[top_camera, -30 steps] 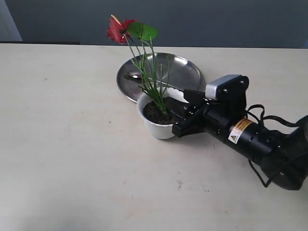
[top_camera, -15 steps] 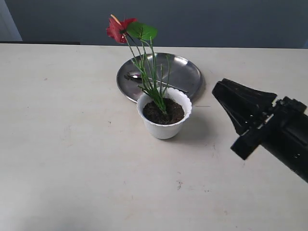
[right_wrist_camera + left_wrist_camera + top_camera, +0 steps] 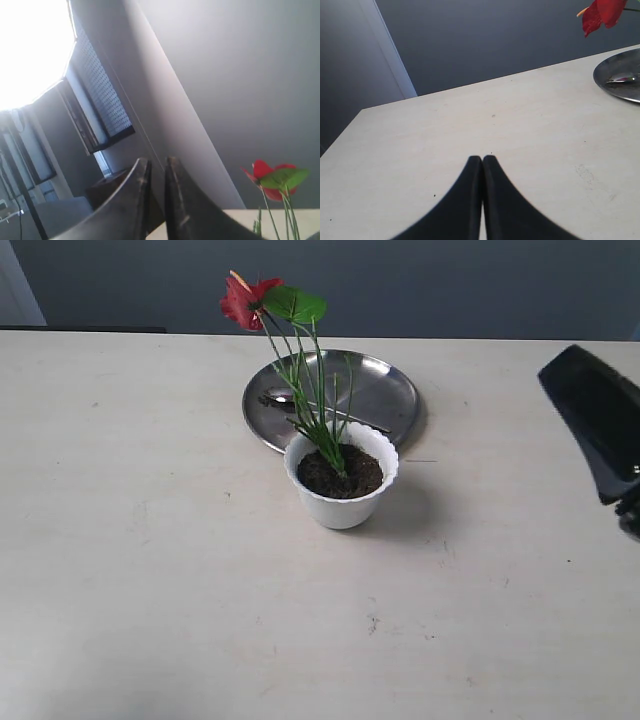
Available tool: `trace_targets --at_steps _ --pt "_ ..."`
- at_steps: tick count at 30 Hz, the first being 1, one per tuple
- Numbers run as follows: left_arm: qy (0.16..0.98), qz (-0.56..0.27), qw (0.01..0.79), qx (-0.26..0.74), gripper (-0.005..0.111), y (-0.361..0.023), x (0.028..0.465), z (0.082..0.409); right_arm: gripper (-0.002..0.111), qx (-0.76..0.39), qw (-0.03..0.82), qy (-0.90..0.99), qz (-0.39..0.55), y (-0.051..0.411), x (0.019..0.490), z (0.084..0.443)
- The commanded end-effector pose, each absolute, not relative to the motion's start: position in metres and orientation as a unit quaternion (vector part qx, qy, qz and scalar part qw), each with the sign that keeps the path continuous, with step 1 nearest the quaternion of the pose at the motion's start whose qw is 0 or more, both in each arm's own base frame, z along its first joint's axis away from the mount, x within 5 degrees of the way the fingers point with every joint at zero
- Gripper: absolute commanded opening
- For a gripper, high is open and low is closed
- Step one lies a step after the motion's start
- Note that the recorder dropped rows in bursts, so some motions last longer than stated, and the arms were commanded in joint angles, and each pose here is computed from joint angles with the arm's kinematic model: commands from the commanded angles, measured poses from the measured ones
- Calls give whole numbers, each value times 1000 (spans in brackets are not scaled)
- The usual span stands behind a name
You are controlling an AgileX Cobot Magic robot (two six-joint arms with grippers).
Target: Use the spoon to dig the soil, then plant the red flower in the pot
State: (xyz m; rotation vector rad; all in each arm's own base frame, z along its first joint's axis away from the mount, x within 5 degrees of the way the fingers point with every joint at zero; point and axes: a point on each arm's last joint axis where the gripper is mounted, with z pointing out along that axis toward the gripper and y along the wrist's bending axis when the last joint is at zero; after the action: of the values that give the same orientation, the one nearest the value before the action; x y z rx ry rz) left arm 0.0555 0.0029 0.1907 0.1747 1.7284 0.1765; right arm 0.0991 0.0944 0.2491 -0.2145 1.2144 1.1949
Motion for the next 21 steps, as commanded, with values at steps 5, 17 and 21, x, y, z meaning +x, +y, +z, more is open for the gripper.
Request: trace_targets --at_steps 5,17,21 --pt "755 76 647 75 0 3 55 192 11 -143 646 555 505 78 66 256" --pt "755 76 647 75 0 3 55 192 11 34 652 665 362 23 48 229" --pt "755 76 647 75 0 3 55 192 11 85 648 694 302 15 52 221"
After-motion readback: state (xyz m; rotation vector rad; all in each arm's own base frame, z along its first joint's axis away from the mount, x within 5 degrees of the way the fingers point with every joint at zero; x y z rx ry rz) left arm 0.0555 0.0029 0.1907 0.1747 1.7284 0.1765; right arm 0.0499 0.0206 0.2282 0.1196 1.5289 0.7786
